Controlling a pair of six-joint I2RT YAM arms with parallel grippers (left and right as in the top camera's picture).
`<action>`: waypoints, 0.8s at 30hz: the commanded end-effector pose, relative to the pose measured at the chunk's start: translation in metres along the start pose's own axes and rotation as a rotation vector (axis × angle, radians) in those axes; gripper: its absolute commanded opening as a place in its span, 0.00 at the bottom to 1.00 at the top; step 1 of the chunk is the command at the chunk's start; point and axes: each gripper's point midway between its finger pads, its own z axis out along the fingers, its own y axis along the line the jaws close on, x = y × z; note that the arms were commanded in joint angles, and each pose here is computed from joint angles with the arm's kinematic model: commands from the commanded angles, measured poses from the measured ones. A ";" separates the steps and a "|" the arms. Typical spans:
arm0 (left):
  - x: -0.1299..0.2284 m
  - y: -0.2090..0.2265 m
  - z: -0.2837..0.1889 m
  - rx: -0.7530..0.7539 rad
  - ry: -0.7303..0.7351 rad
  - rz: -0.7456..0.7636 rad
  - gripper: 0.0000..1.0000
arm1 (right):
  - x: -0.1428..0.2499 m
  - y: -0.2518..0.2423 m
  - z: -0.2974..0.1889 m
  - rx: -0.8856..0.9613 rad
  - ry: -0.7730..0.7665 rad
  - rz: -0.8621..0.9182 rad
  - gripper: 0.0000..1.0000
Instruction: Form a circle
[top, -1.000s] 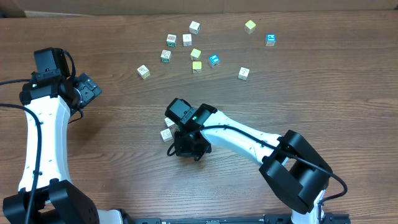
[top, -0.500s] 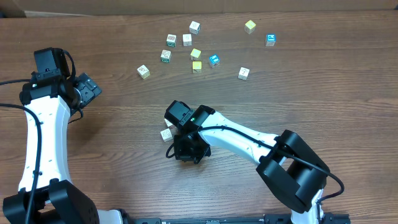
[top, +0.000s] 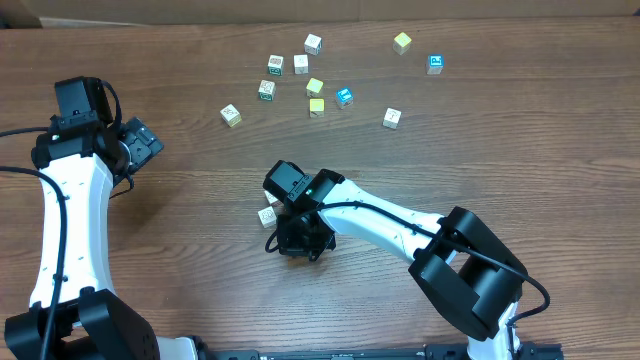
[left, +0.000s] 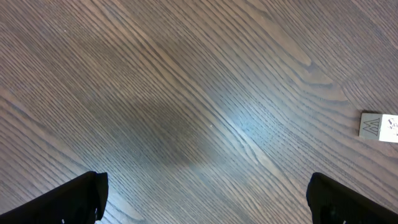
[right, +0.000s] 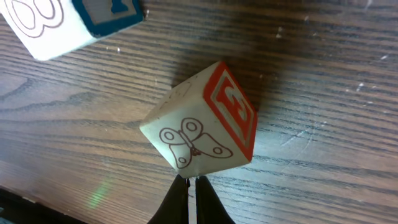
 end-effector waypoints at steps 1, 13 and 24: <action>-0.005 -0.002 -0.006 0.007 -0.022 -0.015 0.99 | -0.003 -0.004 0.003 0.002 0.000 0.021 0.04; -0.005 -0.002 -0.006 0.007 -0.022 -0.015 1.00 | -0.018 -0.001 0.001 -0.028 -0.045 0.023 0.04; -0.005 -0.002 -0.006 0.007 -0.022 -0.015 1.00 | 0.000 -0.012 0.001 0.009 0.036 0.054 0.04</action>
